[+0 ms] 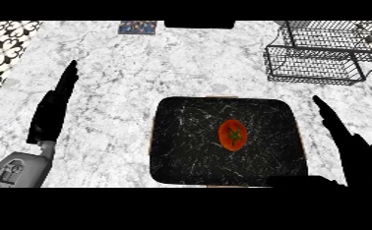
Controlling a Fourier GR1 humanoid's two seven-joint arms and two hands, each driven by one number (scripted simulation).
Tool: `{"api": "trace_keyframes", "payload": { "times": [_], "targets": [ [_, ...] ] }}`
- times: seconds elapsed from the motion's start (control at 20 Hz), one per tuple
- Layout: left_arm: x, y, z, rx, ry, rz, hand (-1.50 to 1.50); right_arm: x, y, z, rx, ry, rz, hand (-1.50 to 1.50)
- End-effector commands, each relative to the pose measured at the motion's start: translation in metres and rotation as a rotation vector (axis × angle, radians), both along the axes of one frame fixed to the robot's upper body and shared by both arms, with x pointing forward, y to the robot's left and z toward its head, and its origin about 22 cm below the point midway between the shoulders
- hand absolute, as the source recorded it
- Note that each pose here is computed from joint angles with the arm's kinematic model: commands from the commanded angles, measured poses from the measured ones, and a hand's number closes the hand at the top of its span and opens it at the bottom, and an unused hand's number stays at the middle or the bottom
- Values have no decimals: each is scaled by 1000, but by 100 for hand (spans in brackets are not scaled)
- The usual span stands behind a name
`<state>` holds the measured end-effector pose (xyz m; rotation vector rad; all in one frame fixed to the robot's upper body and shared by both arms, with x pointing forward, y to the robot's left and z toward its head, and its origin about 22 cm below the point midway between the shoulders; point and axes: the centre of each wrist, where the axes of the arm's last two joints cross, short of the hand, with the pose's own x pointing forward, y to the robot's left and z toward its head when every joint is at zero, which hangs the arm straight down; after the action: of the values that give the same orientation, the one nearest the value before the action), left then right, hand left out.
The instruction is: Pick the tomato from the tray and place it in the tiered basket
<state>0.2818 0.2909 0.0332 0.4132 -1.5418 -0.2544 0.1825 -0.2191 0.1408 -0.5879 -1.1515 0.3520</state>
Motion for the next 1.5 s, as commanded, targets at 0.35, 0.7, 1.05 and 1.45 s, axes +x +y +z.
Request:
{"api": "trace_keyframes", "payload": {
  "times": [0.35,0.7,1.05,1.45],
  "targets": [
    [-3,5,14,-13,10,15,0,20,47,-6,-52,229,-21,-150],
    [-1,8,-4,-9,5,26,0,41,66,-20,-112,241,-2,-150],
    [-1,3,7,7,-1,39,0,22,81,-28,-209,235,-32,-150],
    [-5,19,-3,2,34,44,0,28,97,-45,-251,247,-17,-150]
  ]
}}
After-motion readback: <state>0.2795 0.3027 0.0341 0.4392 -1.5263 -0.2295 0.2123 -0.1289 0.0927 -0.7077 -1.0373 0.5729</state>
